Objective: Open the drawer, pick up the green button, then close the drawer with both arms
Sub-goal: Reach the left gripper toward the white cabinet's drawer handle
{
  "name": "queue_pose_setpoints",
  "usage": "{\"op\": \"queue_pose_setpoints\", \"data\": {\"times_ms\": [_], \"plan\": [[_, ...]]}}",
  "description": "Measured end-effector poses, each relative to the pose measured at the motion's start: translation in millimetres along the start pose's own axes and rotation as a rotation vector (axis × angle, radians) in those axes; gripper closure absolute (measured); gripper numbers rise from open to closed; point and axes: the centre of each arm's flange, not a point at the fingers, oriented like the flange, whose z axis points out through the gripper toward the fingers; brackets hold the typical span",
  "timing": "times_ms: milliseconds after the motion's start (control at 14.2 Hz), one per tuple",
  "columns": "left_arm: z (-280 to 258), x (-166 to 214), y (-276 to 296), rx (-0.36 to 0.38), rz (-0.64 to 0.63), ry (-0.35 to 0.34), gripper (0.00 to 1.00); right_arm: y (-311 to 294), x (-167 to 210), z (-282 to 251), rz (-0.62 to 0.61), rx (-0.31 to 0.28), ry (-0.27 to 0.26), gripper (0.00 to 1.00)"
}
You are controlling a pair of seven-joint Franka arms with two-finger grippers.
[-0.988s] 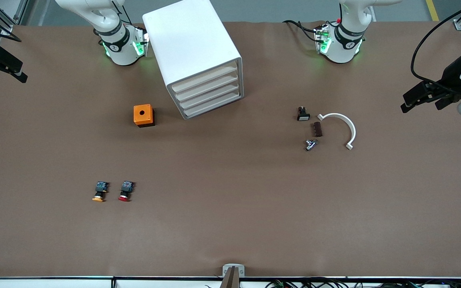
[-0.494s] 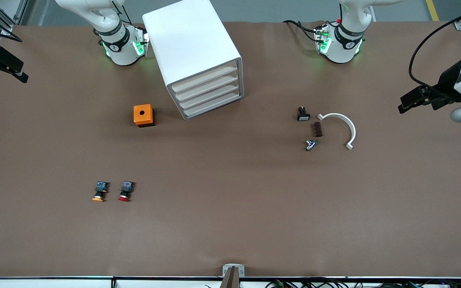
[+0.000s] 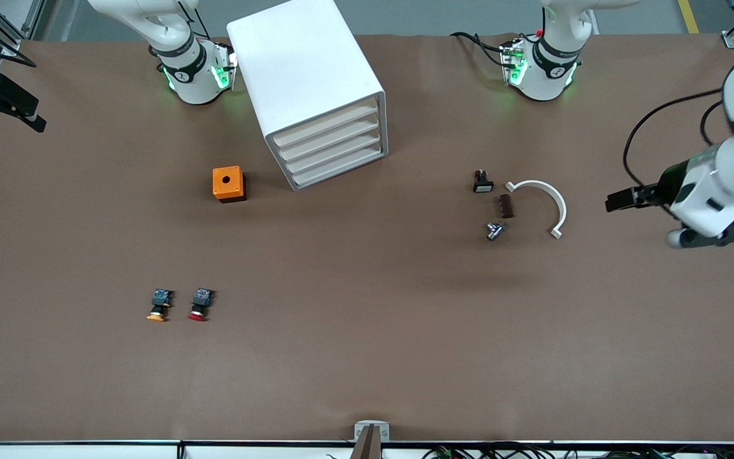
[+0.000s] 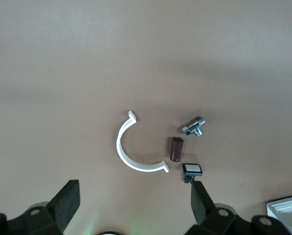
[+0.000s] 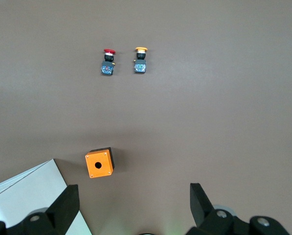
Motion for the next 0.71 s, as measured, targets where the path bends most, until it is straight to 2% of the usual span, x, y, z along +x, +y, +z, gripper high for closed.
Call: {"op": "queue_pose_setpoints", "data": {"times_ms": [212, 353, 565, 706], "plan": [[40, 21, 29, -0.022, 0.036, -0.067, 0.00, 0, 0, 0, 0.000, 0.000, 0.000, 0.00], [55, 29, 62, -0.053, 0.017, -0.095, 0.00, 0, 0, 0, 0.000, 0.000, 0.000, 0.00], [79, 26, 124, -0.082, -0.117, -0.154, 0.00, 0, 0, 0, 0.000, 0.000, 0.000, 0.00], [101, 18, 167, -0.103, -0.271, -0.230, 0.00, 0, 0, 0, 0.000, 0.000, 0.000, 0.00]]}}
